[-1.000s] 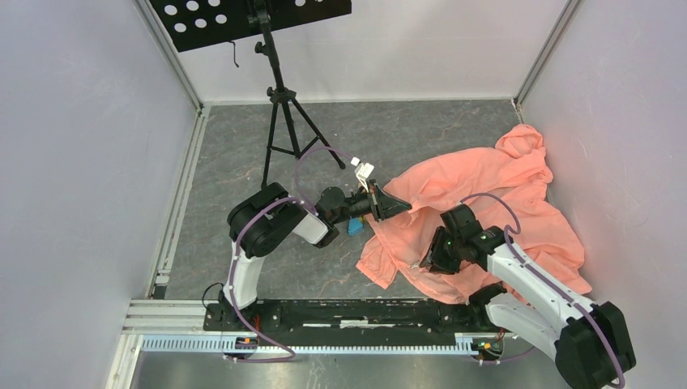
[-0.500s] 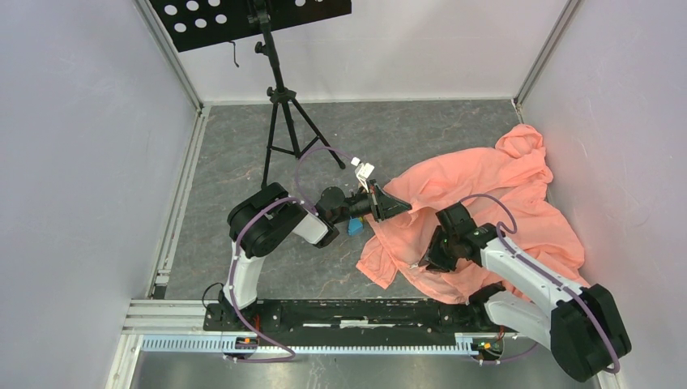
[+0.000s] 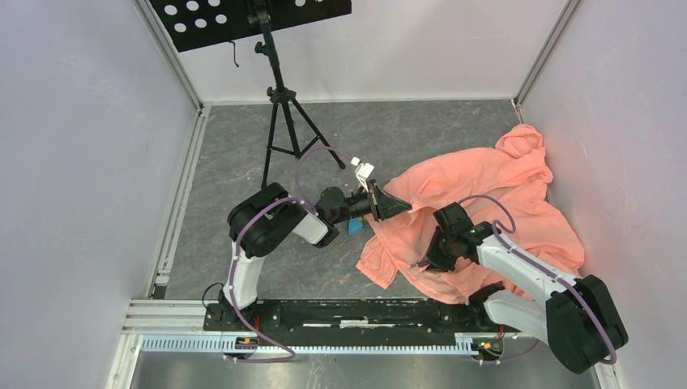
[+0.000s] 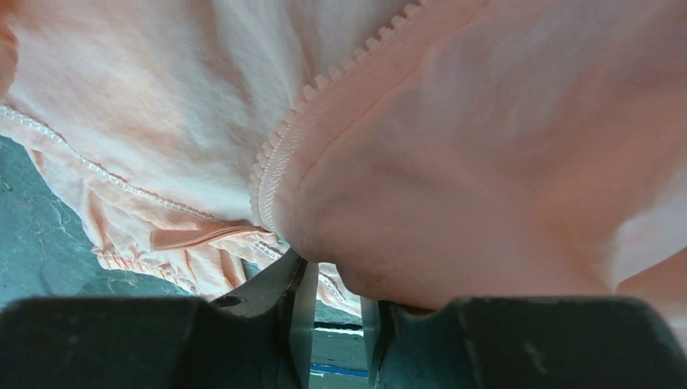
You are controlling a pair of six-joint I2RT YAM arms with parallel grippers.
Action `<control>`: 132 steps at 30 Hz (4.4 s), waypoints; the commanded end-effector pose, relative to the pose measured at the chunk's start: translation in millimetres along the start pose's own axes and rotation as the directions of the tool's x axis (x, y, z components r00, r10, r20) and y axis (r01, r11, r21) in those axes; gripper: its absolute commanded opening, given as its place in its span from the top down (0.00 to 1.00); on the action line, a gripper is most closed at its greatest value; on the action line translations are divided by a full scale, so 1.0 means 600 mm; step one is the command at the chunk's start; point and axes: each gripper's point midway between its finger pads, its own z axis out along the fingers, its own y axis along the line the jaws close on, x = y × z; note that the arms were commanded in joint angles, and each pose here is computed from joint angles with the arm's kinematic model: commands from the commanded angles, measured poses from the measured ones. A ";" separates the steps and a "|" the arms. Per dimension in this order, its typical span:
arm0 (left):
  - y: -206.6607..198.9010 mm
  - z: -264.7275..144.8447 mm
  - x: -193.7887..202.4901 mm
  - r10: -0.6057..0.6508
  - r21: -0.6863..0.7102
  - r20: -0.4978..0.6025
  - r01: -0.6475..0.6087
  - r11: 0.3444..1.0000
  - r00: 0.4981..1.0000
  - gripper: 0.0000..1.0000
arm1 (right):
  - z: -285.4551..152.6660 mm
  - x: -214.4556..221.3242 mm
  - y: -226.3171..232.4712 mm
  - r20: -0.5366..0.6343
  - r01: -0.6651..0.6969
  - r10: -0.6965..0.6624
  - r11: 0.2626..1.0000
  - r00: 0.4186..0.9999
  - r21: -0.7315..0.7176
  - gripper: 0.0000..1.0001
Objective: Zip up the jacket
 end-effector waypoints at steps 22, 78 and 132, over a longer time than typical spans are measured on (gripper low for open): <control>-0.016 0.014 -0.040 0.048 0.023 0.073 -0.050 0.998 0.996 0.98 | -0.058 -0.077 0.126 0.506 0.645 -0.446 0.687 0.739 -0.336 1.00; -0.064 0.032 -0.162 0.344 0.004 0.295 -0.362 0.932 0.891 0.98 | -0.139 -0.118 0.157 0.551 0.452 0.148 0.422 0.821 -0.786 0.99; -0.073 0.039 -0.138 0.323 -0.001 0.290 -0.338 0.941 0.901 0.98 | -0.170 -0.161 0.169 0.587 0.463 0.259 0.410 0.767 -0.786 1.00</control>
